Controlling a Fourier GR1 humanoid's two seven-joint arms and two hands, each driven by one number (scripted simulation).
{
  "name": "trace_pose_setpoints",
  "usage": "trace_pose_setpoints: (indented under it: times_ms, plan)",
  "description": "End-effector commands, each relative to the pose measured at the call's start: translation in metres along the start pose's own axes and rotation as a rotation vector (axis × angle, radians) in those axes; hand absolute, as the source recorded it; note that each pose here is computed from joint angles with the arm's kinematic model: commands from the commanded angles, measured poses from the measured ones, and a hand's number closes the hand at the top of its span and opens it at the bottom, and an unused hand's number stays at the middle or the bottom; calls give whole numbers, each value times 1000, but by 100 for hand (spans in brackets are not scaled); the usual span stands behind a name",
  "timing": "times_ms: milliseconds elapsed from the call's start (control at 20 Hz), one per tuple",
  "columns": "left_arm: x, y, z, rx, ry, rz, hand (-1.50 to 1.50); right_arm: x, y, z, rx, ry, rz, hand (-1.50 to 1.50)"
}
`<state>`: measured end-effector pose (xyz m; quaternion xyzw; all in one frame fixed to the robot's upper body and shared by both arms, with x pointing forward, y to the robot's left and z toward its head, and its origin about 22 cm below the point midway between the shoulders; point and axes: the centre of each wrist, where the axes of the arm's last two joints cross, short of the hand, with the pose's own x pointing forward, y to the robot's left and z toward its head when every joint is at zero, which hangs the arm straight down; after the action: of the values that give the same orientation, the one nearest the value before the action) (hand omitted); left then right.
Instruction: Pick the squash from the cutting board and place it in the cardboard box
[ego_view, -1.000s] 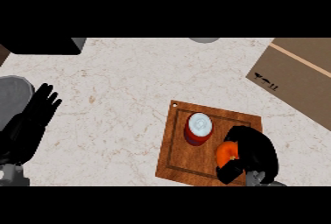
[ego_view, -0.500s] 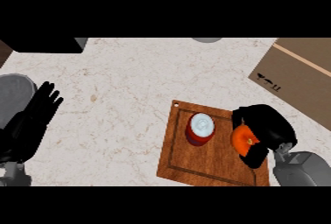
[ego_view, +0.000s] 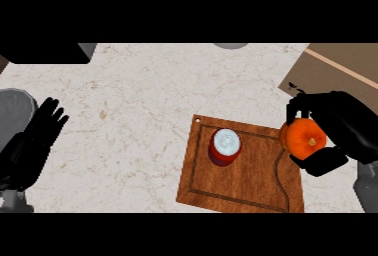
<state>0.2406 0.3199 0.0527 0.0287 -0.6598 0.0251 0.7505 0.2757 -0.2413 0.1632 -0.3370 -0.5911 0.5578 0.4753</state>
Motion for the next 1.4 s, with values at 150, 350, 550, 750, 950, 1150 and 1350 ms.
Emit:
trace_pose_setpoints:
  times_ms: [150, 350, 550, 750, 950, 1150, 1350]
  plan:
    - [10, 3, 1, -10, 11, -1, 0, 18, -76, 37, -296, 44, -50, 150]
    - [-5, -6, -2, -10, 11, -3, 0, 3, -102, 37, -391, 154, -78, 150]
    - [16, -2, -12, -7, -2, 16, 0, -13, -142, 30, -430, 237, -81, 150]
    - [-3, 8, -3, -2, 10, 5, 0, -52, -151, 19, -464, 294, -86, 150]
    - [14, 6, 2, -12, -1, -12, 0, -66, -118, 5, -410, 296, 11, 150]
    - [-8, -24, -8, -6, -20, 9, 0, -103, -140, -3, -408, 294, -28, 150]
    - [3, -31, -23, -10, -17, -15, 0, -130, -121, -23, -399, 275, -19, 150]
